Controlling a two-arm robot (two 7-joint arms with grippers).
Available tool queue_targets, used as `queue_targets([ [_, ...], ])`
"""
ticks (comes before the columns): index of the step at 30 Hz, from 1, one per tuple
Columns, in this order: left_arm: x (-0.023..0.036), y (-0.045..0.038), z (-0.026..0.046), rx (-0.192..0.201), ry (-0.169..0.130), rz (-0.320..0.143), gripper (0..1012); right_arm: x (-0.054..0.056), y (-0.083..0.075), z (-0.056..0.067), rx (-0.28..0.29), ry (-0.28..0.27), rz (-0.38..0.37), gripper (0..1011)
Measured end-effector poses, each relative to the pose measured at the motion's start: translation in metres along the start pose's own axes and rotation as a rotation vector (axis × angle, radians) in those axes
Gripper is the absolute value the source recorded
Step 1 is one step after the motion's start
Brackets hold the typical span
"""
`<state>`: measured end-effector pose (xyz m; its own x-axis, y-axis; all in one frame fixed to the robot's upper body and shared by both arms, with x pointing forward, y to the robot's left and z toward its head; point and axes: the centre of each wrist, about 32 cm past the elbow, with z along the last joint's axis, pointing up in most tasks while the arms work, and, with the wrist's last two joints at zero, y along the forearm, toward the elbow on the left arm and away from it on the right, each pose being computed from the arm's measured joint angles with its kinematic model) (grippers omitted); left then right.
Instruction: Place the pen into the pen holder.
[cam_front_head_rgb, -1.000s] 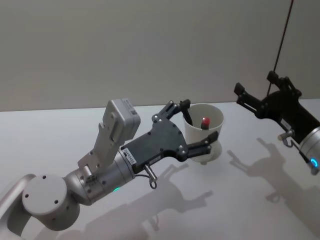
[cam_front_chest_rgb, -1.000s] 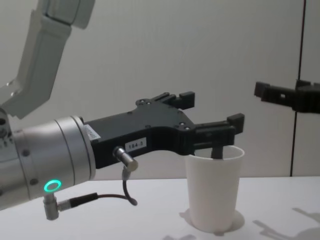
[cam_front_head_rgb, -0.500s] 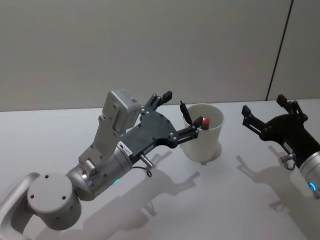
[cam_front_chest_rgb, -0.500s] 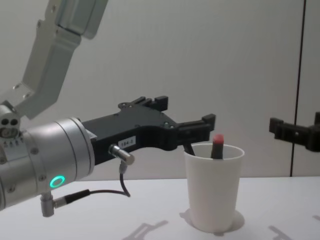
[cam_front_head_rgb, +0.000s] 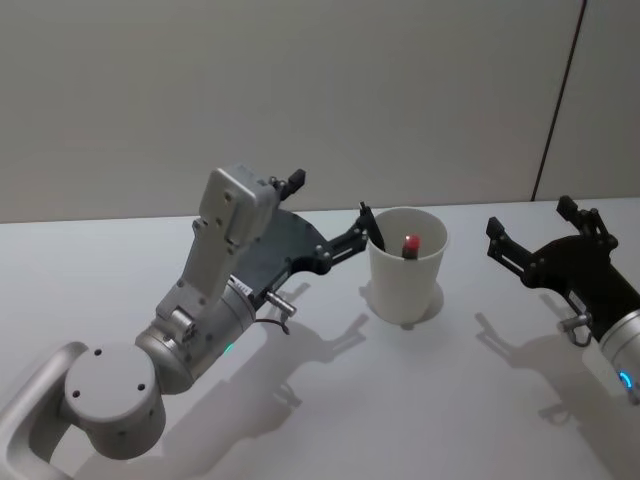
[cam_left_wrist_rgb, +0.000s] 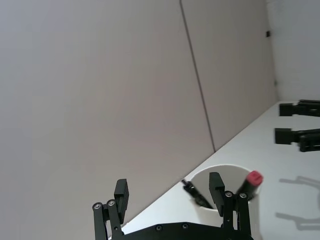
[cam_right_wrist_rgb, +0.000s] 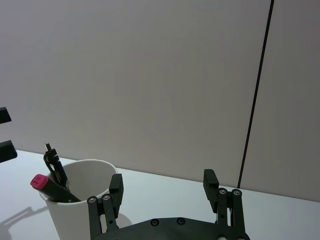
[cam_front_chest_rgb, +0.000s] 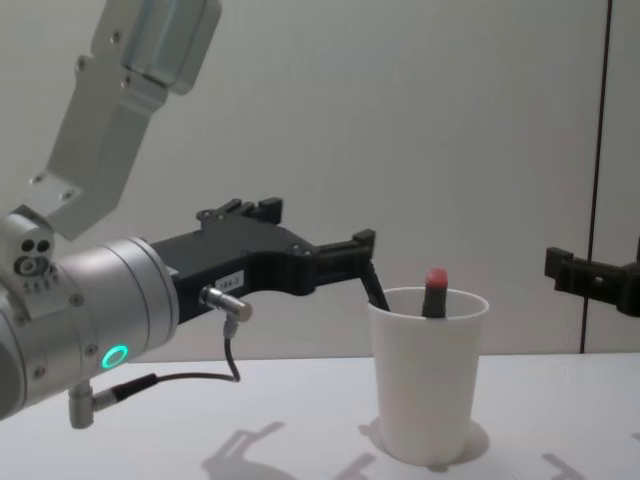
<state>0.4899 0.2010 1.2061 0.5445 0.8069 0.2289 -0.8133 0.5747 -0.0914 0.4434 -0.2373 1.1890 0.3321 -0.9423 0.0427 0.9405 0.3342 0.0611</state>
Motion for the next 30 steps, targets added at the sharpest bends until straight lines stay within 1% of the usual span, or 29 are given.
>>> queue_targets([
  [2,-0.0001,-0.0003,-0.0002,0.005,-0.003,0.017,1001,0.0000,0.0000,0.0000,0.000,0.000,0.000,1001],
  [3,-0.0003,-0.0007,-0.0004,0.011,-0.006,0.035,1001,0.0000,0.0000,0.0000,0.000,0.000,0.000,1001],
  [4,-0.0003,-0.0007,-0.0004,0.011,-0.006,0.035,1001,0.0000,0.0000,0.0000,0.000,0.000,0.000,1001],
  [5,-0.0005,-0.0010,-0.0006,0.016,-0.009,0.054,1001,-0.0001,0.0000,-0.0001,0.000,0.000,0.000,1001],
  [7,-0.0006,-0.0014,-0.0008,0.022,-0.013,0.072,1001,-0.0001,0.0000,-0.0001,0.000,-0.001,0.000,1001],
  [10,-0.0010,-0.0022,-0.0013,0.033,-0.021,0.113,1001,-0.0002,0.0000,-0.0001,0.000,-0.001,0.001,1001],
  [15,-0.0012,-0.0029,-0.0016,0.043,-0.028,0.147,1001,-0.0002,0.0000,-0.0002,0.000,-0.001,0.001,1001],
  [19,-0.0013,-0.0031,-0.0017,0.045,-0.029,0.156,1001,-0.0002,0.0000,-0.0003,-0.001,0.000,0.001,1001],
  [30,-0.0014,-0.0032,-0.0017,0.045,-0.029,0.157,1001,-0.0002,0.0000,-0.0003,-0.001,-0.001,0.001,1001],
])
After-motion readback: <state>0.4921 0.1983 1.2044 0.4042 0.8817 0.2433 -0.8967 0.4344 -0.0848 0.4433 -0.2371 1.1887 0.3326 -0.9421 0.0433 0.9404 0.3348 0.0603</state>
